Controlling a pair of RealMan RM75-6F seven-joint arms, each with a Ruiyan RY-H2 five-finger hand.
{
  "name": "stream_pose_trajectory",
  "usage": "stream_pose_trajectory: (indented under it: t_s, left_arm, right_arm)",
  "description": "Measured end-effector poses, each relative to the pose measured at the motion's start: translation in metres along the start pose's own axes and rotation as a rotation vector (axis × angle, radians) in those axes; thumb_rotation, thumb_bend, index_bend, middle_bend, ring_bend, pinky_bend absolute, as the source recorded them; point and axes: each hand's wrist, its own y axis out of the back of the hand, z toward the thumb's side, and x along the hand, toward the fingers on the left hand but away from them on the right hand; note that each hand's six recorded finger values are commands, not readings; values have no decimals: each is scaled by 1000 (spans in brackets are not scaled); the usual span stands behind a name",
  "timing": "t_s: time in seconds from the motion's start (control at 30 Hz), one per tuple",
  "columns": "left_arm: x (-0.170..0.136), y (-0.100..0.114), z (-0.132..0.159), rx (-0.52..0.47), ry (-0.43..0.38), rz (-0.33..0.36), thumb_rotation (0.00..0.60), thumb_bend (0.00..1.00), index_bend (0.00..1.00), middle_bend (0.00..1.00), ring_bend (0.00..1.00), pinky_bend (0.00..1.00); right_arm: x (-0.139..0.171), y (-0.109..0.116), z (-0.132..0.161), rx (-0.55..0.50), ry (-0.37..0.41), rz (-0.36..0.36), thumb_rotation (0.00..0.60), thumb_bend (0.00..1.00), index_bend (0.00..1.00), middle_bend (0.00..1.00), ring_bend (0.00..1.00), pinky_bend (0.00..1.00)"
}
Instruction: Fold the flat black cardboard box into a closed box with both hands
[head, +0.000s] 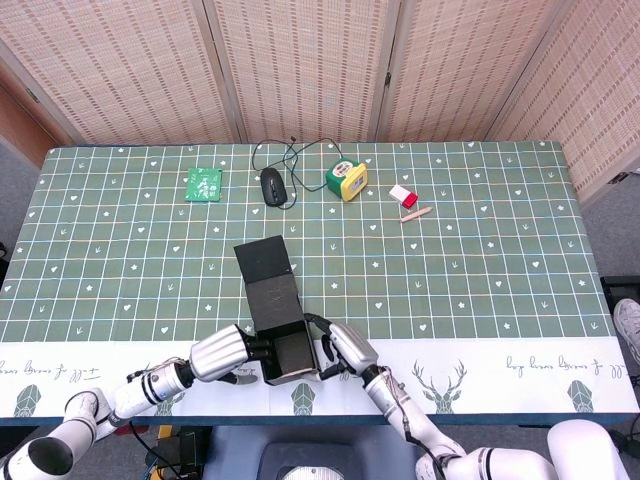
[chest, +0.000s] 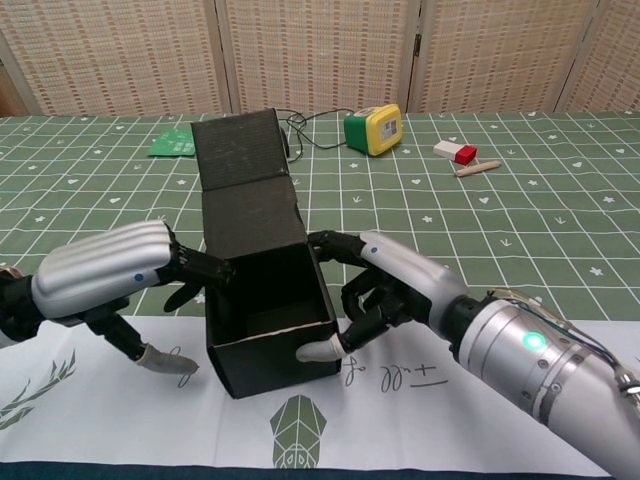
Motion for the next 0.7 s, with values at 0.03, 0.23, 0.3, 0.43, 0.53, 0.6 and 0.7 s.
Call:
stream_pose_trajectory:
  t_s: [0.03, 0.23, 0.3, 0.43, 0.53, 0.6, 0.7]
  left_arm:
    - [0, 0, 0, 1, -1, 1, 600, 91, 613, 599, 675, 959]
    - [-1, 2, 1, -3, -1, 9, 600, 91, 533, 559, 675, 959]
    - [-2, 4, 1, -4, -1, 15, 600, 91, 481, 500, 675, 959]
    - [-4, 9, 2, -11, 1, 35, 600, 90, 429, 436, 673, 960]
    - [-7, 12, 2, -10, 3, 47, 600, 91, 401, 401, 664, 959]
    - [-8, 13, 1, -7, 6, 50, 600, 91, 377, 370, 650, 955]
    - [-9, 16, 0, -3, 8, 64, 600, 91, 342, 338, 629, 945]
  right_arm:
    - [0, 0, 0, -2, 0, 0, 600, 289, 358, 357, 775, 1000]
    - [1, 0, 0, -9, 5, -10, 600, 289, 358, 352, 775, 1000]
    - [1, 1, 0, -12, 6, -13, 600, 289, 358, 351, 775, 1000]
    - [0, -1, 0, -22, 6, -17, 600, 288, 358, 348, 775, 1000]
    - [0, -2, -1, -29, 5, -20, 600, 289, 358, 346, 775, 1000]
    - [-1, -2, -1, -35, 3, -22, 600, 289, 354, 343, 775, 1000]
    - [-1, -1, -2, -38, 2, -34, 600, 289, 341, 332, 775, 1000]
